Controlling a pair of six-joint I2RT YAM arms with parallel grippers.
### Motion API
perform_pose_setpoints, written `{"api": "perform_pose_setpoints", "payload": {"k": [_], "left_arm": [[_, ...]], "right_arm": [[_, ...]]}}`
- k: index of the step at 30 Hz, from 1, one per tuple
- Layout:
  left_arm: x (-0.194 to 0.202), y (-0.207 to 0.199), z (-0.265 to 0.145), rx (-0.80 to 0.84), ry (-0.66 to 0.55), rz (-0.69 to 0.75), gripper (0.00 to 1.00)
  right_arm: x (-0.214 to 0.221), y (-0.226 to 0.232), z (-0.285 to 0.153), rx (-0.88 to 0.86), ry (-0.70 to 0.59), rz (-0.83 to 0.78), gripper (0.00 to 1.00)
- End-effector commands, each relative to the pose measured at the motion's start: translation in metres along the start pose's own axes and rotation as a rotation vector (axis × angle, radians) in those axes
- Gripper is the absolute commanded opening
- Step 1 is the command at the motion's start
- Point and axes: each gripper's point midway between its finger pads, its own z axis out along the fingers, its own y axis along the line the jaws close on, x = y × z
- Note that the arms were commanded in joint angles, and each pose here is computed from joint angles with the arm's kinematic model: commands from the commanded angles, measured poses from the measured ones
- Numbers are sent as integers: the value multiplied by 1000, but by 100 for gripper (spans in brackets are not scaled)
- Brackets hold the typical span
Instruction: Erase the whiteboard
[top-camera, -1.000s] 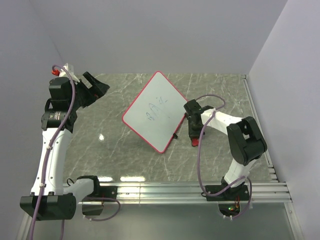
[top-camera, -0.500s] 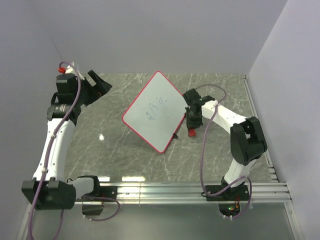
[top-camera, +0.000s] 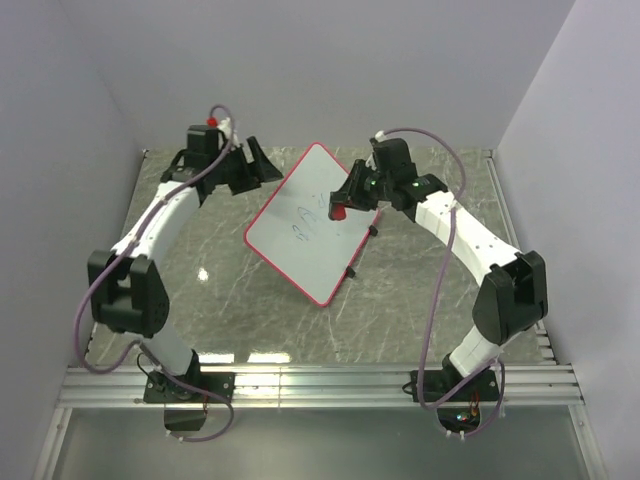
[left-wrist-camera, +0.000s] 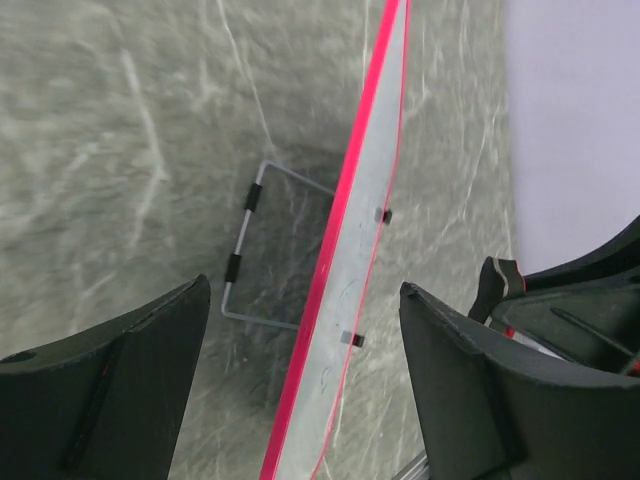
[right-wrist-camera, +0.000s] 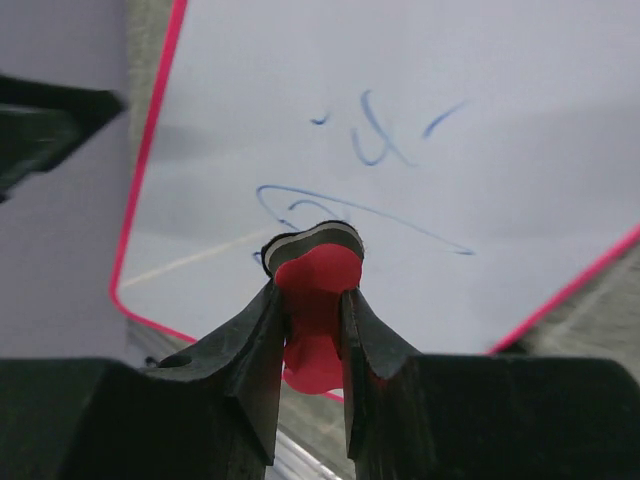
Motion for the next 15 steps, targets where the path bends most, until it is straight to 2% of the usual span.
{"api": "perform_pose_setpoints", "payload": {"k": [1,5,7,10,15], "left_arm": [[3,-30,18,94,41,83,82],[17,-30,35,95,93,88,78],[20,-28,41,100,108,89,73],[22,-26,45,102,129,98,56],[22,-30,45,117,144,119,41]], "right_arm": [[-1,45,12,-214,-4,53,0],[-4,44,29,-219,-2,73,0],[-10,49,31,-228,-12,70,0],[-16,53,35,-237,-20,79,0],[-26,66,39,-262,-37,92,0]]}}
